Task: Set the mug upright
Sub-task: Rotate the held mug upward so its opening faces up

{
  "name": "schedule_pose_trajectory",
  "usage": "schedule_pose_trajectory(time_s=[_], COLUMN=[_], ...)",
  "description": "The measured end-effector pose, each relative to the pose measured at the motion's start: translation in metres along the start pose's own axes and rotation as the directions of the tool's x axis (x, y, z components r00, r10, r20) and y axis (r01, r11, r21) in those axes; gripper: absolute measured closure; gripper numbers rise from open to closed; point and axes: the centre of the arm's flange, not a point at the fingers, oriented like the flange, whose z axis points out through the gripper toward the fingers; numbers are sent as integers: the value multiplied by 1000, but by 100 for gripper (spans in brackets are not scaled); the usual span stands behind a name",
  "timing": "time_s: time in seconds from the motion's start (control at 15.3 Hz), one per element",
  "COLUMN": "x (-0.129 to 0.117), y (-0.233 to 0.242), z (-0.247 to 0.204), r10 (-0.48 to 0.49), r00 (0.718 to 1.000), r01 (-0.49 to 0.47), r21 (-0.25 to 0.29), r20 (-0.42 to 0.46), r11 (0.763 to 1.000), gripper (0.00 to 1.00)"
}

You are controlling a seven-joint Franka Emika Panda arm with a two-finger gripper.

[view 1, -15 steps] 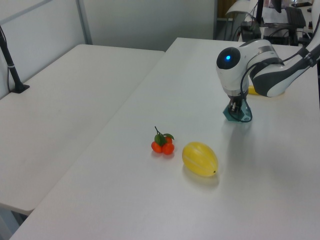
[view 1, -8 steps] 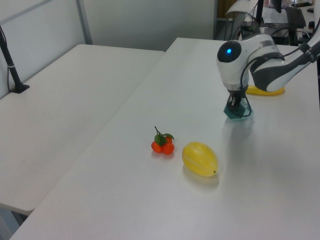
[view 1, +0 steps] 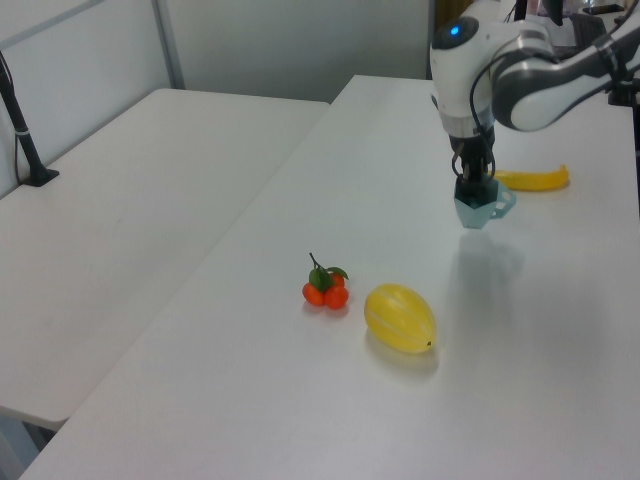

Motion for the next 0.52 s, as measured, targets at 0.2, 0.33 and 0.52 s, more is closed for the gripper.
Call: schedule_pose_trajectory(time_s=[0.2,0.33,0.52], x=[12,24,42], y=[29,66,133], z=[-27,-50,-73], r10=[11,44,97], r00=[1000,999,994], r01=[-14,-48,-105], r21=[129,248,382], r20=[21,23,40], r11=[992,968,918], gripper=[90,90,90])
